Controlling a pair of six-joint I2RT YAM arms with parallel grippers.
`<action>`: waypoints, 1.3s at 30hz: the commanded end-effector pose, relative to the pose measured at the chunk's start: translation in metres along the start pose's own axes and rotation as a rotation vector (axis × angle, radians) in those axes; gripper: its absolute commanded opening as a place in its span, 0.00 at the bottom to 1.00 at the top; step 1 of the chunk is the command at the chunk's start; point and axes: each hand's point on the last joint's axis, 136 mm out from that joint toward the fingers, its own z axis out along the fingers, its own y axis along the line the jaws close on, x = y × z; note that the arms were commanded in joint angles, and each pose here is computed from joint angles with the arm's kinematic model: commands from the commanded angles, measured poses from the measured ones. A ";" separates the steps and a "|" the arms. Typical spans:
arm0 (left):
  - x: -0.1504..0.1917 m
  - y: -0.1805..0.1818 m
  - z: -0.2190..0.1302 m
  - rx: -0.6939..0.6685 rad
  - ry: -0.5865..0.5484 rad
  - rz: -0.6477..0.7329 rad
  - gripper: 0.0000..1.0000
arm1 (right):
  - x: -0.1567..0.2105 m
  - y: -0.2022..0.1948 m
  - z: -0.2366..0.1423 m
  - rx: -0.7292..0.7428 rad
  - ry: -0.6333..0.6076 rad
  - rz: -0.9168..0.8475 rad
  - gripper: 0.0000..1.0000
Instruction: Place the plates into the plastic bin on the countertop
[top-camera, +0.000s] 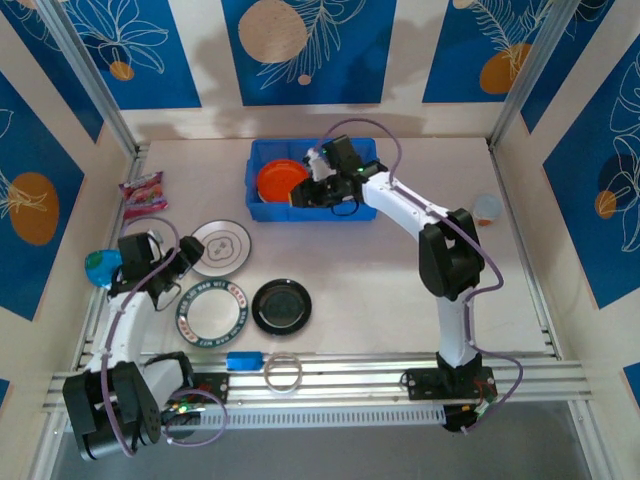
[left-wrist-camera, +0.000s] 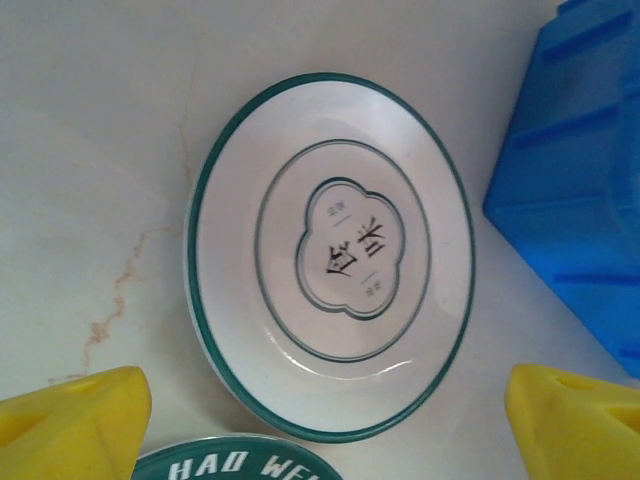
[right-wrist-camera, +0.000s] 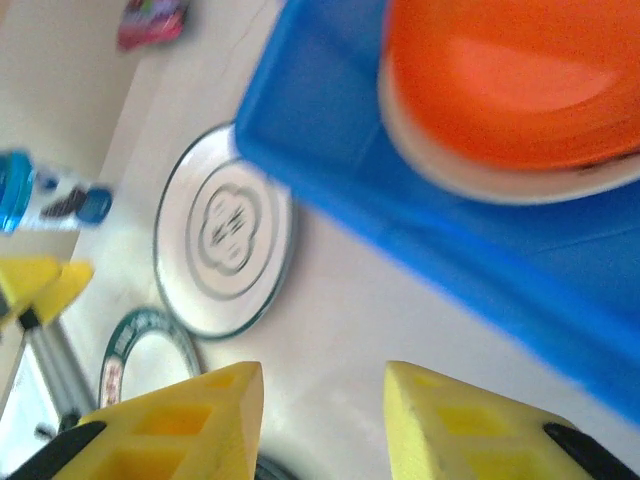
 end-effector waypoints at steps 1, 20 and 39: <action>-0.015 -0.030 -0.011 0.112 -0.014 0.040 0.92 | 0.028 0.052 -0.002 -0.130 0.092 -0.102 0.40; -0.010 -0.030 -0.005 0.178 -0.011 -0.037 0.92 | 0.129 0.110 0.097 -0.231 0.412 -0.163 0.34; -0.010 -0.014 -0.005 0.135 -0.023 -0.039 0.92 | 0.165 0.103 0.141 -0.187 0.554 -0.183 0.41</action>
